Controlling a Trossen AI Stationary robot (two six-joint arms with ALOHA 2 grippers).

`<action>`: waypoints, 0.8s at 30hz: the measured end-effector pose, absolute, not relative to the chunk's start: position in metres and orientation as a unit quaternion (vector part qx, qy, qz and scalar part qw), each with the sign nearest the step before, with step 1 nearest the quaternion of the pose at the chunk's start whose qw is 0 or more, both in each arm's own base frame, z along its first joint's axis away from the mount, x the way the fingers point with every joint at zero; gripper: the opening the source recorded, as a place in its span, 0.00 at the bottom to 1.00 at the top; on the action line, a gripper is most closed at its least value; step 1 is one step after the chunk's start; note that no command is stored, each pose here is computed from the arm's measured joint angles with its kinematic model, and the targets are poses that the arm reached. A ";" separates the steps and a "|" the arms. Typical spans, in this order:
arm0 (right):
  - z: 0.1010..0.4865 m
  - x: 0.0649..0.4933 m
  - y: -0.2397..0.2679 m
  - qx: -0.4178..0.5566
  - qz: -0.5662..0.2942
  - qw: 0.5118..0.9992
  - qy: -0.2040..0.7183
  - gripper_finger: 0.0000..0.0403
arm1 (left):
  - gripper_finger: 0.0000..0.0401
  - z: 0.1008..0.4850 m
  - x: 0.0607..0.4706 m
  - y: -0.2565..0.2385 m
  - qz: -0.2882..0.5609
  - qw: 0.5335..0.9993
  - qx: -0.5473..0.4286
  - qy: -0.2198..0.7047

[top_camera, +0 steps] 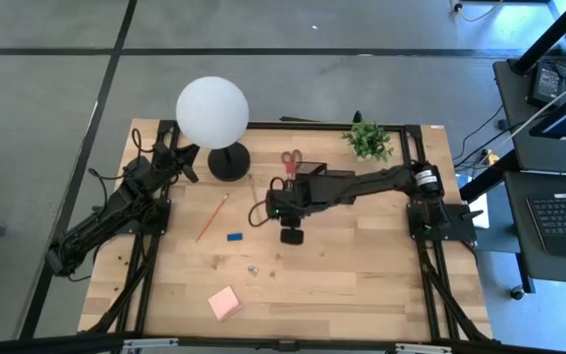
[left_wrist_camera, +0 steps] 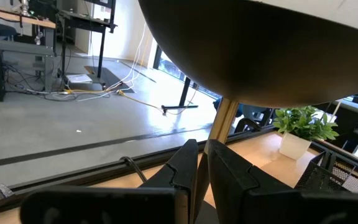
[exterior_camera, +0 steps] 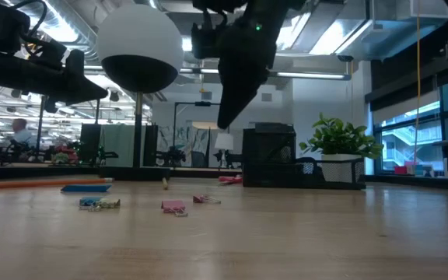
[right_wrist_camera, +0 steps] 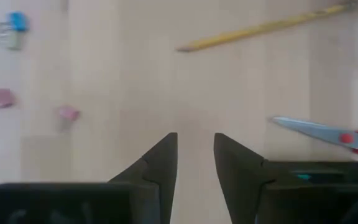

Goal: Pick and place office supplies into organizer
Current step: Put the top pink clip binder into the black desk organizer

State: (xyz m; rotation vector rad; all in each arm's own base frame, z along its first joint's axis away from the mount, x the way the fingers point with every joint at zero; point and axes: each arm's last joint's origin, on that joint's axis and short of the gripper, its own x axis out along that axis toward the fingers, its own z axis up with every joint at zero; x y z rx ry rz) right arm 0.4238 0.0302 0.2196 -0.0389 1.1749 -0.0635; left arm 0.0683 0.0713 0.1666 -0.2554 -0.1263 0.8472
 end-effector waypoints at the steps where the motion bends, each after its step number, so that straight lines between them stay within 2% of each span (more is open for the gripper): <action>1: 0.220 0.423 0.035 -0.021 -0.024 0.832 0.554 0.27 | 0.08 0.167 0.068 0.071 0.410 0.902 -0.123 -0.061; 13: 0.223 0.424 0.082 -0.016 0.009 0.854 0.520 0.29 | 0.08 0.167 0.068 0.071 0.410 0.902 -0.124 -0.062; 24: 0.226 0.427 0.087 0.042 -0.019 0.865 0.499 0.53 | 0.08 0.167 0.068 0.071 0.409 0.902 -0.124 -0.061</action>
